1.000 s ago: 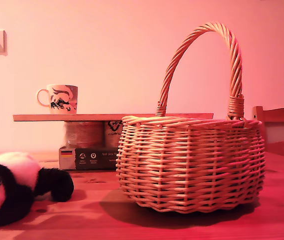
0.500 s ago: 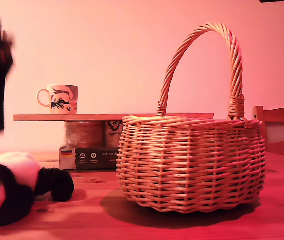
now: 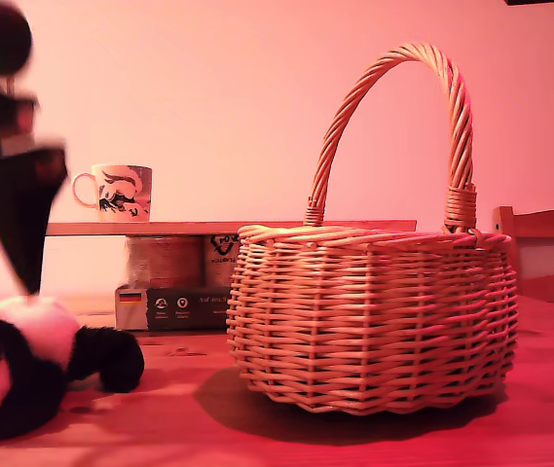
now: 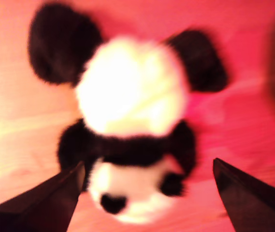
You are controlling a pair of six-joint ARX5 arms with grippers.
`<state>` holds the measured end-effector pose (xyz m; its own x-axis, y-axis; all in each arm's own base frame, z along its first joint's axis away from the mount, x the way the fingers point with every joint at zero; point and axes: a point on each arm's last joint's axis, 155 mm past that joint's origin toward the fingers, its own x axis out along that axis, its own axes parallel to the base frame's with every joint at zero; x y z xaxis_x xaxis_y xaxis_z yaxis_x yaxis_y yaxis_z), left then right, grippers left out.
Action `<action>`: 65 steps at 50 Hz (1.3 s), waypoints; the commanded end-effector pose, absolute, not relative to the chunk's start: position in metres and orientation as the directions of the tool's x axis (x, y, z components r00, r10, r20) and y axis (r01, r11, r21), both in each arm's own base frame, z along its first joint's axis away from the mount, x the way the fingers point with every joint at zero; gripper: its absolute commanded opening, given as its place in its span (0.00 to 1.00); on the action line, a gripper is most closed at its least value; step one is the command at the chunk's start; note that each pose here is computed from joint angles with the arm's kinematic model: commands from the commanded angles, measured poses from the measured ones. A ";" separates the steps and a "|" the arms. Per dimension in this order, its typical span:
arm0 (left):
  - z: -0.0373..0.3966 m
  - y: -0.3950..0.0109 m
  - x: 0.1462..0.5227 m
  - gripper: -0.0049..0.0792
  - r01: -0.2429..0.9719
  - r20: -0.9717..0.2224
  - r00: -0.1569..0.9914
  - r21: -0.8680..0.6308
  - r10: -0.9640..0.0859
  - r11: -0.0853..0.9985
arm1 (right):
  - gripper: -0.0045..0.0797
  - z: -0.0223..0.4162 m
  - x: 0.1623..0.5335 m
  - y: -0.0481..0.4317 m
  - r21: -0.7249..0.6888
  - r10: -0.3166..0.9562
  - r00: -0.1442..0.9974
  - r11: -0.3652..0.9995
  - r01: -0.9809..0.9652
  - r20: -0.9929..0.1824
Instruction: Pick up the stuffed panda toy and place it on the shelf behind you
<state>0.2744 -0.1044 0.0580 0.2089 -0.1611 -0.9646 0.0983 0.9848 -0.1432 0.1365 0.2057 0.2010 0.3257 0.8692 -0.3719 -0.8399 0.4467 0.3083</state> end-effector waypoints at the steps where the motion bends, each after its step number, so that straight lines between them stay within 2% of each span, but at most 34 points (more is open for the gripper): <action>1: 0.050 -0.102 0.279 0.97 0.102 -0.967 0.212 -0.121 -0.140 0.987 | 0.04 0.207 0.137 0.207 0.293 0.874 0.328 0.439 -0.849 -0.359; 10: 0.043 -0.104 0.293 0.97 0.128 -0.961 0.241 -0.110 -0.138 0.986 | 0.04 0.207 0.137 0.207 0.293 0.874 0.328 0.439 -0.849 -0.359; 29: 0.009 -0.101 0.289 0.95 0.128 -0.984 0.149 -0.081 -0.100 0.988 | 0.04 0.207 0.137 0.207 0.294 0.874 0.328 0.439 -0.849 -0.359; 33: 0.008 -0.100 0.287 0.82 0.128 -0.986 0.139 -0.076 -0.094 0.989 | 0.04 0.207 0.137 0.207 0.294 0.874 0.328 0.439 -0.849 -0.359; 35: 0.008 -0.100 0.287 0.70 0.140 -0.986 0.141 -0.071 -0.091 0.988 | 0.04 0.207 0.137 0.207 0.294 0.874 0.328 0.439 -0.849 -0.359; 40: 0.008 -0.099 0.288 0.32 0.139 -0.985 0.145 -0.072 -0.092 0.988 | 0.04 0.207 0.137 0.207 0.294 0.874 0.328 0.439 -0.849 -0.359; 43: 0.008 -0.100 0.289 0.19 0.140 -0.985 0.147 -0.072 -0.093 0.988 | 0.04 0.207 0.137 0.207 0.294 0.874 0.328 0.439 -0.849 -0.359; 45: 0.009 -0.100 0.289 0.16 0.141 -0.984 0.149 -0.073 -0.094 0.987 | 0.04 0.207 0.137 0.207 0.294 0.874 0.328 0.439 -0.849 -0.359; 53: 0.016 -0.102 0.294 0.16 0.141 -0.983 0.154 -0.074 -0.096 0.987 | 0.04 0.207 0.137 0.207 0.294 0.874 0.328 0.439 -0.849 -0.359; 65: 0.051 -0.105 0.304 0.16 0.152 -0.982 0.159 -0.075 -0.100 0.985 | 0.04 0.207 0.137 0.207 0.293 0.874 0.328 0.440 -0.849 -0.359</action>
